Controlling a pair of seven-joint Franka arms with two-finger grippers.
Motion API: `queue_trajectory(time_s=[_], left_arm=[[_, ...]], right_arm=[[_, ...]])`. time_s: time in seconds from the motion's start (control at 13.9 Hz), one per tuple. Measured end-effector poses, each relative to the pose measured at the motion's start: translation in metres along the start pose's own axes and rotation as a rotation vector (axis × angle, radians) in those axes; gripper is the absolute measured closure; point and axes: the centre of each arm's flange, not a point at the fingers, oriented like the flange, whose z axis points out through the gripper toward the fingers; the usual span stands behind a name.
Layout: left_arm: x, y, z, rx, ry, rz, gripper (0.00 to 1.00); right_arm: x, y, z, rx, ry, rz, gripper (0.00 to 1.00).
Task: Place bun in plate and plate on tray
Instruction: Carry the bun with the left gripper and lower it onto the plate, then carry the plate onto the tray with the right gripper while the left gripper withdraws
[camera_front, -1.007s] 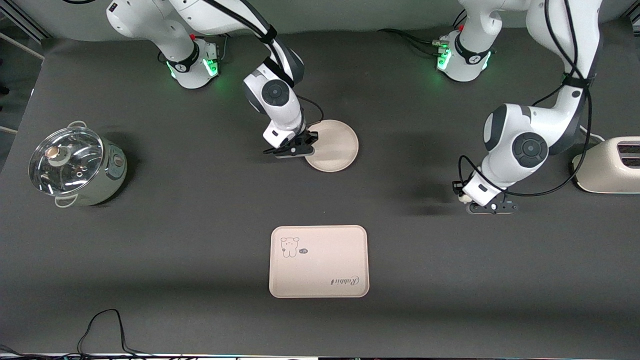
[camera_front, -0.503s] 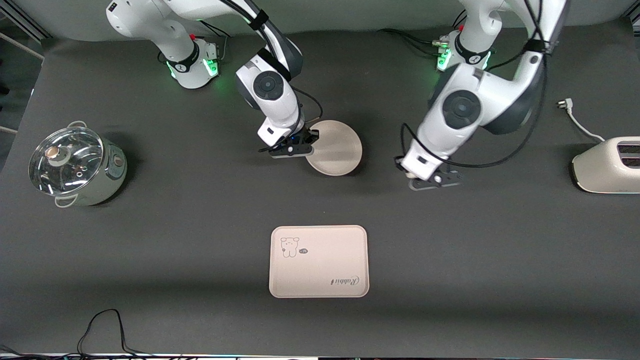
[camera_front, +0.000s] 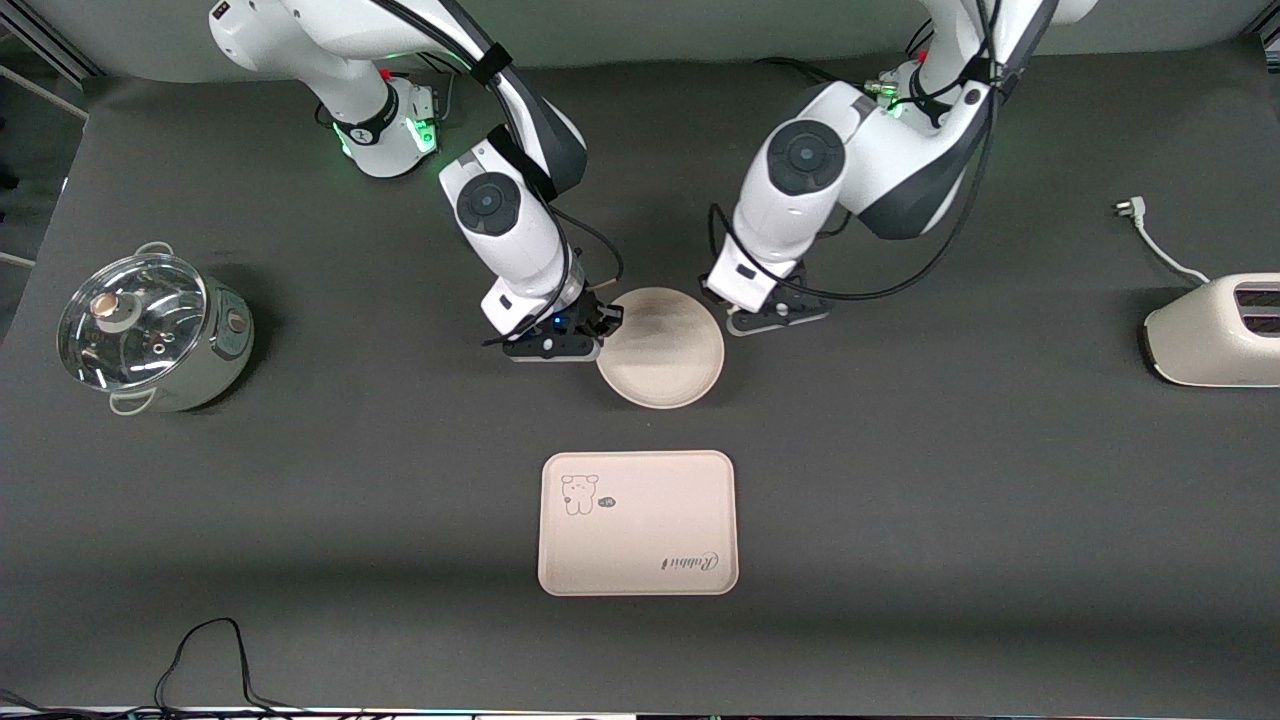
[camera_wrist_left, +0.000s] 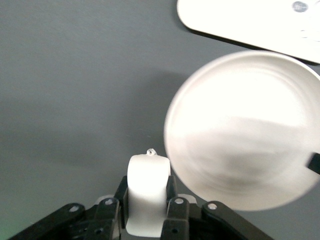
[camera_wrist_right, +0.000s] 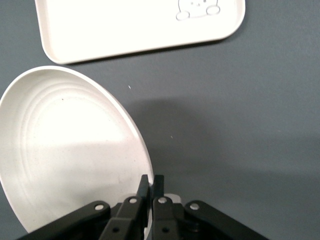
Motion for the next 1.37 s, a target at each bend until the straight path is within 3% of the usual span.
queue_trajectory(time_s=[0.29, 0.58, 0.72, 1.01, 1.15, 1.37], left_arm=[[0.006, 0.049, 0.005, -0.075, -0.002, -0.079, 0.68], [0.034, 0.067, 0.033, -0.085, 0.005, -0.104, 0.64], [0.038, 0.070, 0.034, -0.092, 0.003, -0.108, 0.47], [0.042, 0.070, 0.028, -0.099, 0.011, -0.111, 0.01], [0.048, 0.067, 0.021, -0.095, 0.018, -0.117, 0.00], [0.087, 0.030, -0.015, -0.060, 0.040, -0.119, 0.00]], right_arm=[[0.011, -0.026, -0.018, 0.047, -0.042, 0.030, 0.96], [0.006, -0.027, -0.017, 0.028, -0.095, 0.033, 0.96], [0.007, -0.028, -0.019, 0.032, -0.094, 0.027, 0.96], [0.011, -0.027, -0.021, 0.036, -0.089, 0.023, 0.96], [0.024, -0.020, -0.026, 0.044, -0.077, 0.012, 0.96], [0.079, -0.002, -0.035, 0.075, -0.025, 0.002, 0.96]])
